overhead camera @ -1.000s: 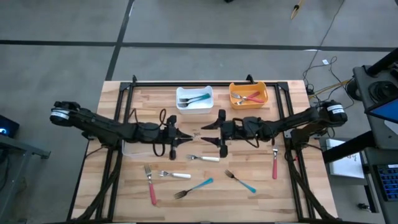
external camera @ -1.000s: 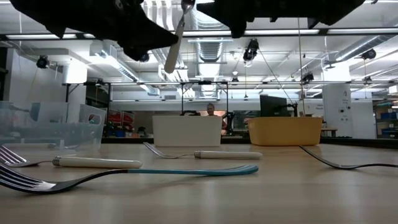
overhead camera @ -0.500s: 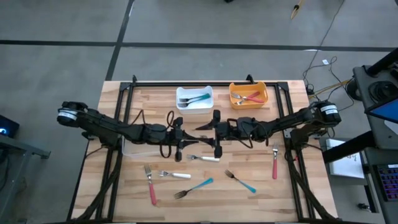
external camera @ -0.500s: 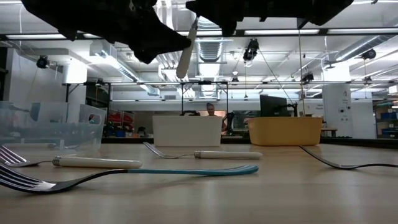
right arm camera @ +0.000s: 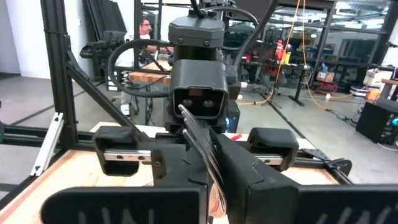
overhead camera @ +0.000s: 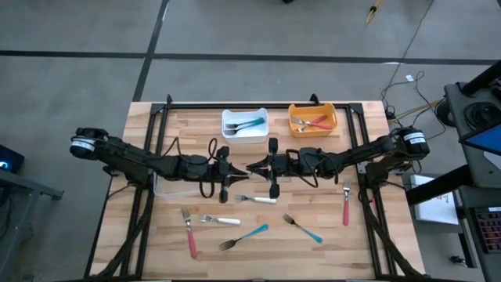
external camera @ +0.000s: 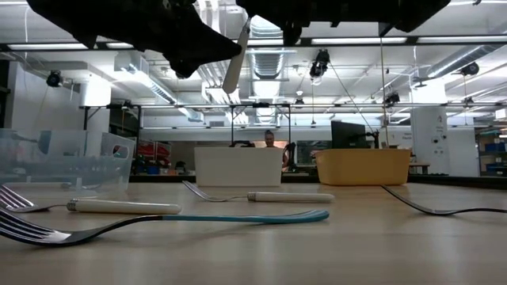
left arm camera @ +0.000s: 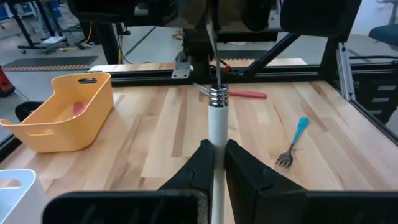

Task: Sort silverware by color (type)
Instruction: Put the top white fork into the transparent bin

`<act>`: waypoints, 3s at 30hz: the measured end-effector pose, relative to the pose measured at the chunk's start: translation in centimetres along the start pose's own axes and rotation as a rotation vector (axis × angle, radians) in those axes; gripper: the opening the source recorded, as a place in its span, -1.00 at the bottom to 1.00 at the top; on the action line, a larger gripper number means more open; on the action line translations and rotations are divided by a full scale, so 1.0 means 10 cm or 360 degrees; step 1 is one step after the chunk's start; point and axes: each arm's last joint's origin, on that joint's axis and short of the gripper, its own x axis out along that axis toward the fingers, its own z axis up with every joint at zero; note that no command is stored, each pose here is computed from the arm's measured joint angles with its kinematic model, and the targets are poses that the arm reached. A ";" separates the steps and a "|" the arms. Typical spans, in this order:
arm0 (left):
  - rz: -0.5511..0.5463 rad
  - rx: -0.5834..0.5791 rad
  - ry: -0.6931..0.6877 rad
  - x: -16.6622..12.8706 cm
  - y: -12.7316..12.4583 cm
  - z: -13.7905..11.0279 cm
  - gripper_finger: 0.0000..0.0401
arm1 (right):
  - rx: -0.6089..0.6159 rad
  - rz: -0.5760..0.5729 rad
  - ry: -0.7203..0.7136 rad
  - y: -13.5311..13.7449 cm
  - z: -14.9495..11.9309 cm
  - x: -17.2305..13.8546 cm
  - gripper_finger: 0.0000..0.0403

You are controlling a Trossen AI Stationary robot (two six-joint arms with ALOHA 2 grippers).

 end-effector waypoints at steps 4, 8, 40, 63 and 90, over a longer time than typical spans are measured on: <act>0.0001 0.0003 -0.0010 0.00 0.00 0.02 -0.87 | 0.0000 0.0000 -0.0004 0.00 0.01 0.00 -0.95; 0.0051 0.0037 -0.0013 0.02 0.00 0.10 -0.69 | -0.0005 -0.0006 -0.0019 0.00 0.02 -0.01 -0.96; 0.0605 0.0227 -0.0127 0.28 0.07 0.47 0.00 | 0.0228 -0.0881 -0.0494 -0.11 -0.47 -0.44 -0.96; 0.0980 0.0266 0.0033 0.59 0.08 0.15 -0.50 | 0.0201 -0.1028 -0.0448 -0.12 -0.49 -0.22 -0.96; 0.0991 0.0213 0.0010 0.59 0.10 0.15 -0.22 | 0.0217 -0.1011 -0.0469 -0.12 -0.48 -0.14 -0.96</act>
